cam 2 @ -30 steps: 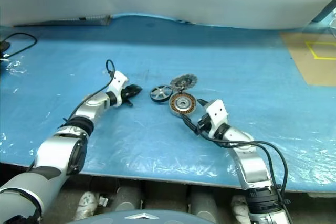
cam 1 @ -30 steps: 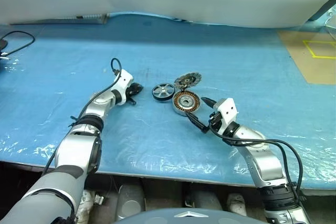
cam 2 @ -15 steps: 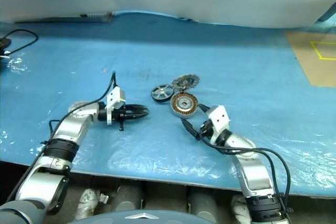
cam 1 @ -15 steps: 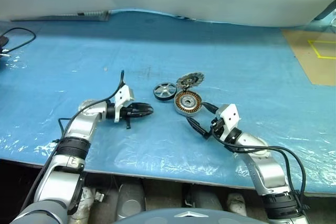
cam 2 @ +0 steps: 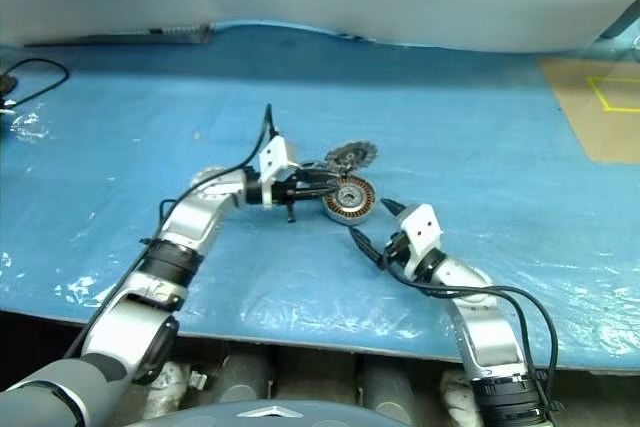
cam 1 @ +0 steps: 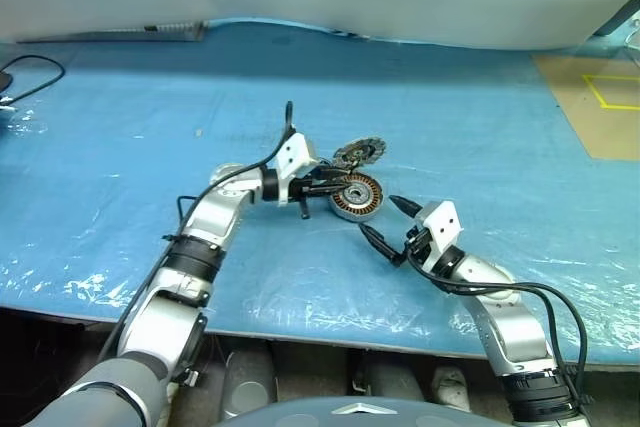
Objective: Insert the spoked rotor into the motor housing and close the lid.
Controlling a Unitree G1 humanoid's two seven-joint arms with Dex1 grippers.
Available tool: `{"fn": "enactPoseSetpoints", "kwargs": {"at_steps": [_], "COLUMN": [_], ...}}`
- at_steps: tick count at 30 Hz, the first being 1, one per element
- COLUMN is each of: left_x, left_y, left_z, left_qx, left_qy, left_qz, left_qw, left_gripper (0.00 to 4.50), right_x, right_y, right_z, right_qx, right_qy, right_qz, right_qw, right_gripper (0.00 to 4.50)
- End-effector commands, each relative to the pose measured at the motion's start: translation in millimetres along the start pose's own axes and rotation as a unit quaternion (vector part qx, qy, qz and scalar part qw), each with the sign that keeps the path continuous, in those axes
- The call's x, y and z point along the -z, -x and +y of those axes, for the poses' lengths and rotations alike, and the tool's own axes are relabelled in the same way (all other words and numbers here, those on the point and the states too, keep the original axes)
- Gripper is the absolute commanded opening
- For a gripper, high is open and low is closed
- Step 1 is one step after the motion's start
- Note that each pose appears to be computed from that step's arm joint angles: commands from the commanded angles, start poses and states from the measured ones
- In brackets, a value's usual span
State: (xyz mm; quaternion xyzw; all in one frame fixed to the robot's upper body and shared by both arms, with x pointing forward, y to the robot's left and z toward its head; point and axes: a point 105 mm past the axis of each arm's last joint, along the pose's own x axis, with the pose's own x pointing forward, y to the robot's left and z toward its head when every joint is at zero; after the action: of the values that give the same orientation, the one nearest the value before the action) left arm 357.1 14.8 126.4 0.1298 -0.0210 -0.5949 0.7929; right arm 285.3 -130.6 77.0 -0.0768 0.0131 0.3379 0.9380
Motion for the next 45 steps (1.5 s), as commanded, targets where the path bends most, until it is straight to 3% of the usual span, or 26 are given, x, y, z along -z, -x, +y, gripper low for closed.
{"fn": "enactPoseSetpoints", "kwargs": {"at_steps": [1, 8, 41, 45], "left_x": [-5, 1, 29, 28], "left_y": [-12, -28, -28, -28], "left_z": [9, 9, -7, -7], "left_qx": [-0.015, -0.012, 0.021, 0.020], "left_qy": [-0.033, -0.044, -0.005, 0.001], "left_qz": [0.002, 0.015, 0.044, 0.038], "left_qw": [0.999, 0.999, 0.999, 0.999], "left_gripper": [0.66, 0.66, 0.66, 1.97], "right_x": [-7, -6, -1, -1], "right_y": [2, 1, -4, -4], "right_z": [-4, -3, -2, -2], "right_qx": [0.009, 0.011, 0.012, 0.012], "right_qy": [0.011, 0.014, 0.025, 0.026], "right_qz": [-0.016, -0.013, 0.001, 0.001], "right_qw": [1.000, 1.000, 1.000, 1.000], "right_gripper": [4.50, 4.50, 4.50, 4.50]}}
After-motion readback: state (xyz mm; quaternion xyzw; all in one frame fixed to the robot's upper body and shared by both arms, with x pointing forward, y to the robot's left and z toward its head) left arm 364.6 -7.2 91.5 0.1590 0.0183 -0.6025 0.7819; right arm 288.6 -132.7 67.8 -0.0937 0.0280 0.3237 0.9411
